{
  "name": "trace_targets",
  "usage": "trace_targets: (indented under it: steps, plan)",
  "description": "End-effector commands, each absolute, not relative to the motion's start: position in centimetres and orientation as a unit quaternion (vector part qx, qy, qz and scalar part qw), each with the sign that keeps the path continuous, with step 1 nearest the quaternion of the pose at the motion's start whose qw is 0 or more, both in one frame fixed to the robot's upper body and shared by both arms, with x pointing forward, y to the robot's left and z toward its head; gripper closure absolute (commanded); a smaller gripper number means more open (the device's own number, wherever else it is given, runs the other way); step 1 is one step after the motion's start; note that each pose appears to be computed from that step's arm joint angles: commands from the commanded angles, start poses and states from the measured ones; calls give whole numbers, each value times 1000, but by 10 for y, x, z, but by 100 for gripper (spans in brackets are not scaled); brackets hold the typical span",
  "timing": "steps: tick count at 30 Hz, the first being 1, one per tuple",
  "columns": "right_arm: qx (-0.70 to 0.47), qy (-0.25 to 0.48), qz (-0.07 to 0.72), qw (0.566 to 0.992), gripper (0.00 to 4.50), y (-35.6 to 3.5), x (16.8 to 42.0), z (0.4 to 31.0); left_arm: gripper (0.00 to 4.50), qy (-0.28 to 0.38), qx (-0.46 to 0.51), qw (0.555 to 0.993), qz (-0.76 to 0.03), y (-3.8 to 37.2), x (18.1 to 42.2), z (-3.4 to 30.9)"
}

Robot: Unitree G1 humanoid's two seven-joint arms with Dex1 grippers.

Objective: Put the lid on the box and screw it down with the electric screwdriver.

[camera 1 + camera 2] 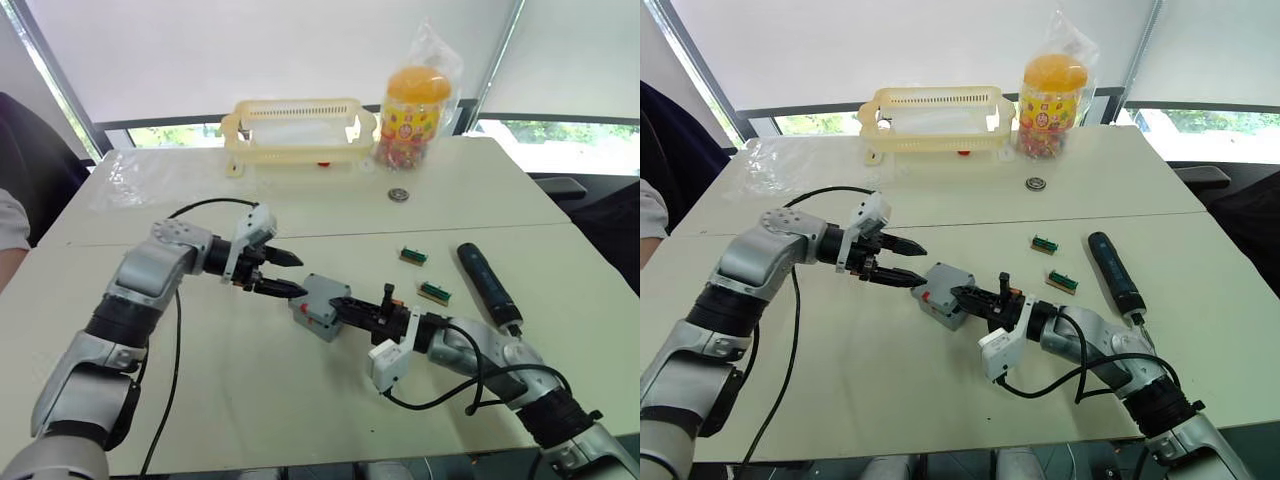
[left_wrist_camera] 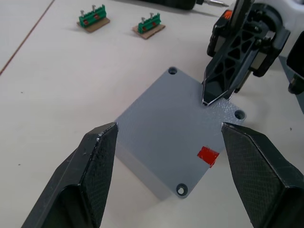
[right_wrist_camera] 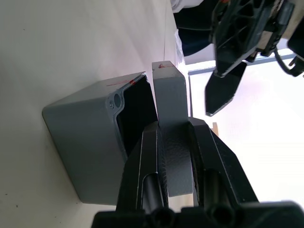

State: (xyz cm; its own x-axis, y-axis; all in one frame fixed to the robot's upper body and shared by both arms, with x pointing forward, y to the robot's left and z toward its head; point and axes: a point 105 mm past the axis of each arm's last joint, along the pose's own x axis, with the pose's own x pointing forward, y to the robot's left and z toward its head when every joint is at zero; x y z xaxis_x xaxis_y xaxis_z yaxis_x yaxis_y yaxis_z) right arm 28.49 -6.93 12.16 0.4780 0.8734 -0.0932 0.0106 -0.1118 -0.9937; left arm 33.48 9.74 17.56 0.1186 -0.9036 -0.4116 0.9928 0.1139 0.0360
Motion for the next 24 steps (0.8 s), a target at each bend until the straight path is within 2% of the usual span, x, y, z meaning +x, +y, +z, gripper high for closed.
trace_targets:
  steps: [1, 13, 24]
  plan:
    - [-651, -339, 365, 573, 435, -71, 285, 121, 98, 123, 169, 731, -650, 95, 337, 188]
    - [-649, -335, 370, 574, 435, -70, 281, 115, 98, 127, 169, 727, -653, 94, 338, 182]
    - [-647, -332, 379, 572, 435, -69, 275, 109, 98, 160, 226, 700, -658, 83, 331, 151]
